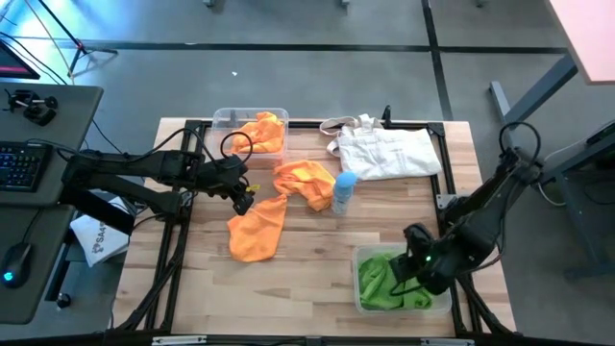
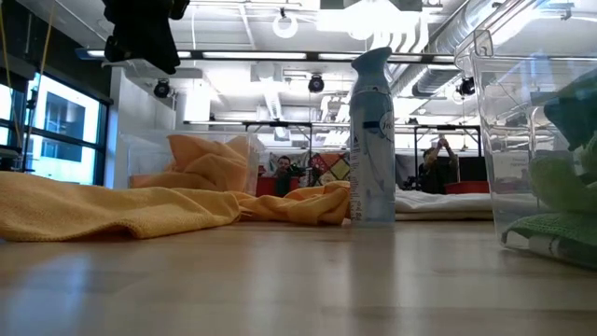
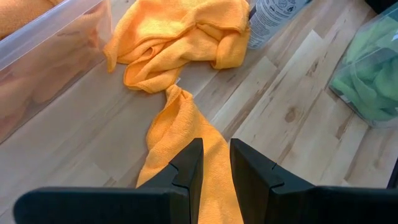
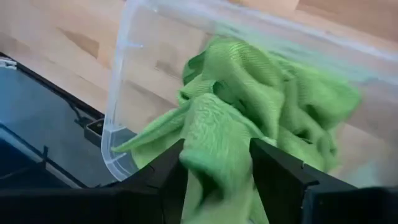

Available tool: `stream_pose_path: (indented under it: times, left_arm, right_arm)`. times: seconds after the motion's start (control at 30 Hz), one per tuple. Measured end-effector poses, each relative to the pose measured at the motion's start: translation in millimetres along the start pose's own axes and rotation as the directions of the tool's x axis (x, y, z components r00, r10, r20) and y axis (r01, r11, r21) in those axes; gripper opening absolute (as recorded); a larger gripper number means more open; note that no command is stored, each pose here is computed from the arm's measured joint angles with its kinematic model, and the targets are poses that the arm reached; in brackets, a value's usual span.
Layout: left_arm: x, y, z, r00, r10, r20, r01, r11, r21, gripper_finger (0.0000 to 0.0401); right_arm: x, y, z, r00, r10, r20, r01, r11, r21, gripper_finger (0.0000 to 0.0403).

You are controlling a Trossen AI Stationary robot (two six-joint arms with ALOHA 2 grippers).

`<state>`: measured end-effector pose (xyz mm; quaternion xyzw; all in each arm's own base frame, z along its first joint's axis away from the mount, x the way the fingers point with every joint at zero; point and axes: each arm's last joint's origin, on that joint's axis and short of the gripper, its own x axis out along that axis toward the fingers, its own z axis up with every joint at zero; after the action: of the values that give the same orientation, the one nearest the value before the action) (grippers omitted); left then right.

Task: Sort microfiber towel by color & place in baskets
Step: Put the green microfiber towel into the bottom transparent bin, then put the yellow microfiber towel into the top transparent bin

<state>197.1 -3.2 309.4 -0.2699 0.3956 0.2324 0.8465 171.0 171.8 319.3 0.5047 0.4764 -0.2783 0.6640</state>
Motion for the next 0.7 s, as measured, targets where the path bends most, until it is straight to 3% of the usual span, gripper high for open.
stream_pose_path:
  times: [0.5,0.7]
  left_arm:
    - [0,0,0,1.000,0.010,0.009,-0.010,0.999,-0.043,0.0069]
    - [0,1,1,0.998,0.050,0.047,-0.045,0.993,-0.112,0.0069]
  right_arm:
    - [-45,-41,29,0.996,-0.075,0.041,0.078,0.993,-0.087,0.0165]
    - [-57,-56,51,0.965,-0.076,0.249,0.115,0.983,-0.143,0.0156]
